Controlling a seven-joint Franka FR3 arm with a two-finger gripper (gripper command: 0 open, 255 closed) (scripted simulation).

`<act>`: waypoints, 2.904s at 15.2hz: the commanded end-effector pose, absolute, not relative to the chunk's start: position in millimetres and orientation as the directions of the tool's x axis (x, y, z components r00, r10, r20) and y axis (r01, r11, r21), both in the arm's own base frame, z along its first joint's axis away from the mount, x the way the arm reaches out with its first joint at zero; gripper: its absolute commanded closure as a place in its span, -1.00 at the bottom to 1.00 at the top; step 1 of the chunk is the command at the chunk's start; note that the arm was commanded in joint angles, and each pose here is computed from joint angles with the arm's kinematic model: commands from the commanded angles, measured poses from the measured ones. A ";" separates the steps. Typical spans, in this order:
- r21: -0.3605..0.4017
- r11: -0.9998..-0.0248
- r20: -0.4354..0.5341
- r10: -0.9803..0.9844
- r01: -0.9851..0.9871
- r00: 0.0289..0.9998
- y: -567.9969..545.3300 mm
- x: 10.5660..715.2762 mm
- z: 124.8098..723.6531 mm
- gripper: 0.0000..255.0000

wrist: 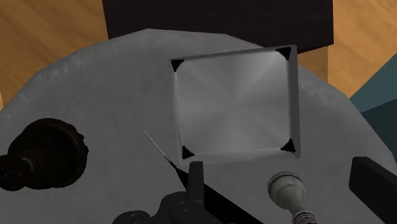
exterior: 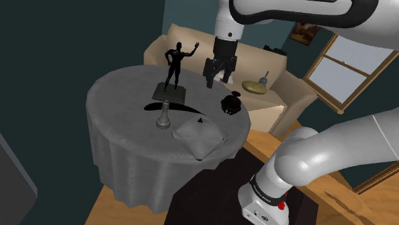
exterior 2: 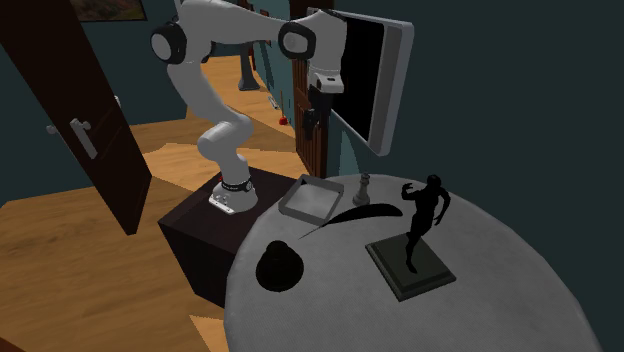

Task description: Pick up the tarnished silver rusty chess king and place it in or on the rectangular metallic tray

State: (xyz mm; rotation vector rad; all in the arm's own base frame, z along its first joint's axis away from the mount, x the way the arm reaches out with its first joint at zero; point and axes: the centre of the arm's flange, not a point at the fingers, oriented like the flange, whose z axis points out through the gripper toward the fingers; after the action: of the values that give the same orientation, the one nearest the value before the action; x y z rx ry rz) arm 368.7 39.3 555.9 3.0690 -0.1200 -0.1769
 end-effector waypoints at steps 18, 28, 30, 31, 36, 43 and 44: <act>-0.003 -1.000 -0.166 -0.006 -0.007 0.986 106.0 544.9 411.9 -1.00; -0.003 -1.000 -0.166 -0.006 -0.007 0.986 106.2 539.1 377.7 -1.00; -0.003 -1.000 -0.166 -0.006 -0.007 0.986 106.2 539.1 377.7 -1.00; -0.003 -1.000 -0.166 -0.006 -0.007 0.986 106.2 539.1 377.7 -1.00; -0.003 -1.000 -0.166 -0.006 -0.007 0.986 106.2 539.3 377.6 1.00; -0.003 -1.000 -0.166 -0.006 -0.007 0.986 106.2 539.1 383.0 1.00; -0.003 -1.000 -0.166 -0.006 -0.007 0.986 106.2 539.1 388.2 1.00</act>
State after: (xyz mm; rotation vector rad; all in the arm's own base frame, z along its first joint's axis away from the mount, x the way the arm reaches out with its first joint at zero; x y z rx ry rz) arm 538.5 106.1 384.0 3.1346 -0.0098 -0.2613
